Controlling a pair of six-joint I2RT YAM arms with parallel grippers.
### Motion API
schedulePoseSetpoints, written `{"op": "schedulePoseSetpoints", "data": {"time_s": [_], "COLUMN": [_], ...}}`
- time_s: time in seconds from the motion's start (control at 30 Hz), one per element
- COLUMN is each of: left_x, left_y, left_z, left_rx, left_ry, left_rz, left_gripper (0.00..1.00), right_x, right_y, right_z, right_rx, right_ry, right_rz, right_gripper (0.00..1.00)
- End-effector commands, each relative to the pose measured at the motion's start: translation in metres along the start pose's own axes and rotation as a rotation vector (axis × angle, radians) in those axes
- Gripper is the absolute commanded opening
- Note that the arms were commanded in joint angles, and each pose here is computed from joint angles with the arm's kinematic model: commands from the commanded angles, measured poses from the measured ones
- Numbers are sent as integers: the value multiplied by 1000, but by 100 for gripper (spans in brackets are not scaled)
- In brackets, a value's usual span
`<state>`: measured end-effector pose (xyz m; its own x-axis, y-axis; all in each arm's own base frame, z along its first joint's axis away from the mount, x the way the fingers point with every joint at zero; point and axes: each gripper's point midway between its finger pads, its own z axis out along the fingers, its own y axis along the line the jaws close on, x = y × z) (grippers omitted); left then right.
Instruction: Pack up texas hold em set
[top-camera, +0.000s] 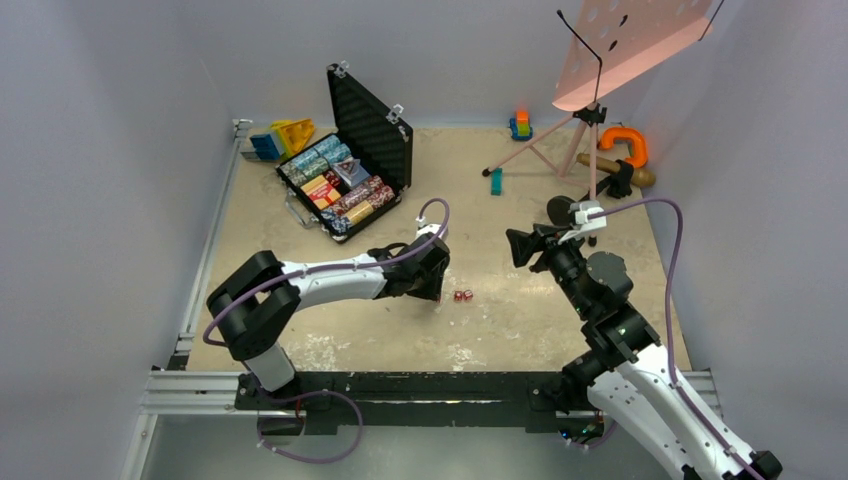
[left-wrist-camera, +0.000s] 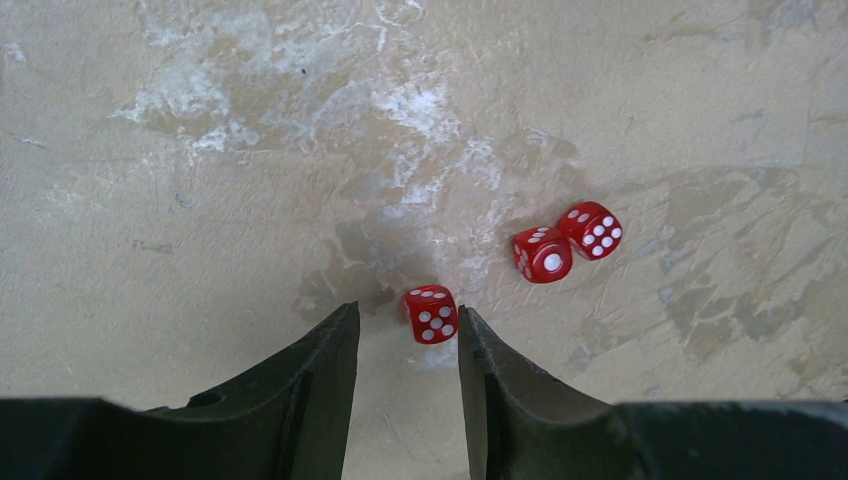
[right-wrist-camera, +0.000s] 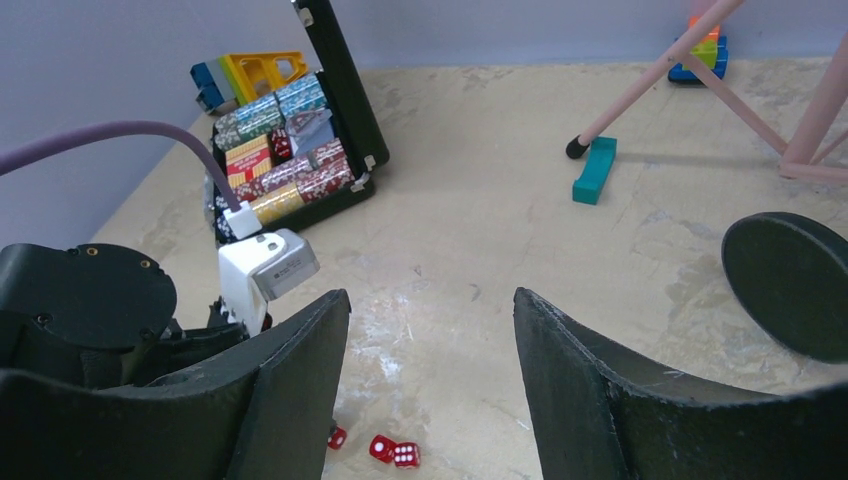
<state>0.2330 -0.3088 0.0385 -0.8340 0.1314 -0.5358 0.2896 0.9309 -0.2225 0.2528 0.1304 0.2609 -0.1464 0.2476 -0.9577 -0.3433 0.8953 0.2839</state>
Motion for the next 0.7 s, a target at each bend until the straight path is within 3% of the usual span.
{"op": "schedulePoseSetpoints", "data": {"time_s": [0.0,0.67], "left_x": [-16,2], "left_y": [-11,-17], "left_z": [-7,1], "left_rx": [-10,-70], "left_ry": [-43,17], "left_rz": [-5,31], "left_gripper": [45,41], "right_x": [-10,-9], "right_y": [-1,-1], "right_z": [0,-1], "right_rx": [8,6], "right_ry": [-42,-42], "right_rz": [14,13], "right_gripper": [65,65]}}
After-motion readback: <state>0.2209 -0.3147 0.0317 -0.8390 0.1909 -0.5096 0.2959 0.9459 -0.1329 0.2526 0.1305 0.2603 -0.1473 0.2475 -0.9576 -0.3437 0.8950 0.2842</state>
